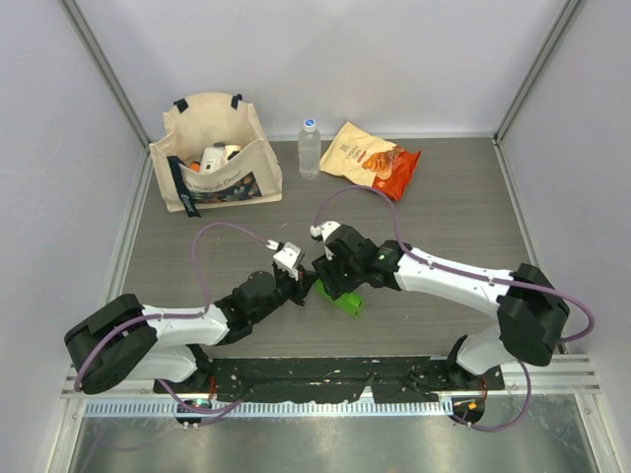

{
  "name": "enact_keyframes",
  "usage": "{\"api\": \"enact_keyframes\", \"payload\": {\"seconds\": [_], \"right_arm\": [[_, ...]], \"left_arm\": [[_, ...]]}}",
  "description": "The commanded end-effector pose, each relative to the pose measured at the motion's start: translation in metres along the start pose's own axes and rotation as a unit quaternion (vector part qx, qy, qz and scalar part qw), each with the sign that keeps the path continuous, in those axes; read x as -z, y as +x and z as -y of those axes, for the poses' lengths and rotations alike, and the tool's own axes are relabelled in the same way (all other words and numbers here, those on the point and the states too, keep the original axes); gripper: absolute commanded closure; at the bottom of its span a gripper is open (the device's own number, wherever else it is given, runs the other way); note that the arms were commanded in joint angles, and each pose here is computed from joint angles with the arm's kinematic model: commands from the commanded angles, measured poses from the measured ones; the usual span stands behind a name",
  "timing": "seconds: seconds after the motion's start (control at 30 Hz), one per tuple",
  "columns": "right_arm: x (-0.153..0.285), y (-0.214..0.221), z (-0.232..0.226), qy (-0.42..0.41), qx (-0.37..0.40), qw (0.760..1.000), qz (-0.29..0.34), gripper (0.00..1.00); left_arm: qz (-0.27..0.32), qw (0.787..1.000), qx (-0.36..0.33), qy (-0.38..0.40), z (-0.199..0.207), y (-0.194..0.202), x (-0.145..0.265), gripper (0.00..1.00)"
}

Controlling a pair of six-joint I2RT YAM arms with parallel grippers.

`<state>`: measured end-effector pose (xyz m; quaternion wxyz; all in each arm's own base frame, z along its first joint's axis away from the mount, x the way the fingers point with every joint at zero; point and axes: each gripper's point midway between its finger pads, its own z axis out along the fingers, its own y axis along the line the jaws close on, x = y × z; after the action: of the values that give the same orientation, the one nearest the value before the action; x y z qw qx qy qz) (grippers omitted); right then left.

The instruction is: Fold the paper box

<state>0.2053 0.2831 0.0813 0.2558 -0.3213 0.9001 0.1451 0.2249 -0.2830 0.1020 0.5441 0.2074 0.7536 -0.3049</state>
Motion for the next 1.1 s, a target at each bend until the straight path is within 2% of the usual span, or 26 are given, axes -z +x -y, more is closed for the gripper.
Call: {"api": "enact_keyframes", "payload": {"seconds": [0.0,0.03,0.17,0.23,0.33,0.5,0.73,1.07], "right_arm": [[0.034,-0.026,0.003,0.017,-0.07,0.996,0.059,0.36],[0.043,-0.03,0.009,0.035,-0.085,0.993,0.074,0.37],[0.066,-0.011,0.033,0.11,-0.18,0.976,0.06,0.36],[0.071,0.01,0.035,0.127,-0.241,0.961,0.039,0.41],[0.079,0.028,0.022,0.097,-0.298,0.949,0.025,0.53],[0.101,0.027,-0.004,0.042,-0.274,0.958,0.077,0.54],[0.106,0.064,0.013,0.099,-0.226,0.968,0.037,0.55],[0.084,0.055,0.013,0.111,-0.223,0.967,0.058,0.66]], "left_arm": [[0.004,1.0,-0.011,-0.016,0.0,0.0,-0.002,1.0],[0.004,1.0,-0.01,-0.018,0.001,0.0,-0.002,1.0],[0.009,0.999,-0.014,-0.04,0.001,-0.002,0.0,1.0],[0.007,0.998,-0.019,-0.056,0.001,0.0,0.002,1.0],[0.005,0.996,-0.021,-0.082,0.003,0.001,0.004,1.0],[0.001,0.995,-0.034,-0.098,0.011,0.003,0.005,1.0],[-0.007,0.994,-0.039,-0.106,0.015,0.006,0.004,1.0],[-0.011,0.993,-0.05,-0.107,0.016,0.004,0.002,1.0]]}}
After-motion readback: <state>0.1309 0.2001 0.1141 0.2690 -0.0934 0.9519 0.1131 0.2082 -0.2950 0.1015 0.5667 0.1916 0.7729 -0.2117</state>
